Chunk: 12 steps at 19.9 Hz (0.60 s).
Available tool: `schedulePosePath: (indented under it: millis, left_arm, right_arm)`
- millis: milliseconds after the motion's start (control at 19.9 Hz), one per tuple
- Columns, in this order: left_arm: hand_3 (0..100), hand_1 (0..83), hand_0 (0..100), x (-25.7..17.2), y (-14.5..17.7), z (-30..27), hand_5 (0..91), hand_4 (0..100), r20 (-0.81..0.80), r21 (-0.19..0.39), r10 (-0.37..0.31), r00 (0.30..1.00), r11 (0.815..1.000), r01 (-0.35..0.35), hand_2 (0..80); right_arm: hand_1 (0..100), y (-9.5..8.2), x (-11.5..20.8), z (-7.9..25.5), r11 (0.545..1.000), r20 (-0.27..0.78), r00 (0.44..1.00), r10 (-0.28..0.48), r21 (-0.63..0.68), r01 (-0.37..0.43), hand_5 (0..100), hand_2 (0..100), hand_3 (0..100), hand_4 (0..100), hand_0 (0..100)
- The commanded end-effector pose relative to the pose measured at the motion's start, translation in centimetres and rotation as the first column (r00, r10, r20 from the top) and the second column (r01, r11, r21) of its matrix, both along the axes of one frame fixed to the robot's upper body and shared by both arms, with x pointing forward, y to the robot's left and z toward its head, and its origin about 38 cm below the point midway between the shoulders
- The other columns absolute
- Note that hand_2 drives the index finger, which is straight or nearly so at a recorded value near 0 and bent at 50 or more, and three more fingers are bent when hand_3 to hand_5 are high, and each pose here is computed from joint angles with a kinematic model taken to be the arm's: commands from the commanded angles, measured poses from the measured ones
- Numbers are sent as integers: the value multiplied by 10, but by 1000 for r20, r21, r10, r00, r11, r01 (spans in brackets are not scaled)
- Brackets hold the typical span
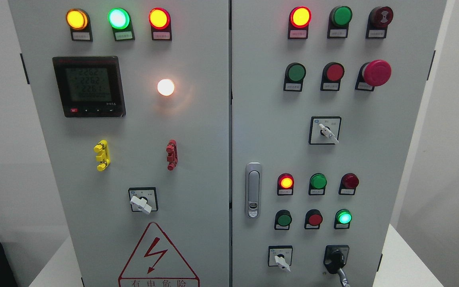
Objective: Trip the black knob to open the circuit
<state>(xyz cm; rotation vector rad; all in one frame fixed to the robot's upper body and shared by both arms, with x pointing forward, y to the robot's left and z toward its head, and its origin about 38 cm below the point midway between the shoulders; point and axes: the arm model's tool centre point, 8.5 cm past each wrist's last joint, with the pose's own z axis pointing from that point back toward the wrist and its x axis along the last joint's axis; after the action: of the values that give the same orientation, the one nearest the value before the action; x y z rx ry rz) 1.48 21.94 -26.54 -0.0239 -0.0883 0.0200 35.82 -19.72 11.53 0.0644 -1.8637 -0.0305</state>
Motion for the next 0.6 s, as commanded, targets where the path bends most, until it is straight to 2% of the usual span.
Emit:
schedulePosePath:
  millis: [0, 552]
  left_arm:
    - [0, 389, 120, 0, -1, 0, 0, 0, 0, -2, 3, 1000, 1000, -3, 0]
    - [0, 389, 120, 0, 0, 0, 0, 0, 0, -1, 3, 1000, 1000, -3, 0]
  right_arm:
    - [749, 22, 2, 36, 996, 122, 989, 86, -6, -86, 940, 0, 1000, 1000, 573]
    - [749, 16, 1, 34, 997, 114, 991, 74, -11, -73, 940, 0, 1000, 1000, 574]
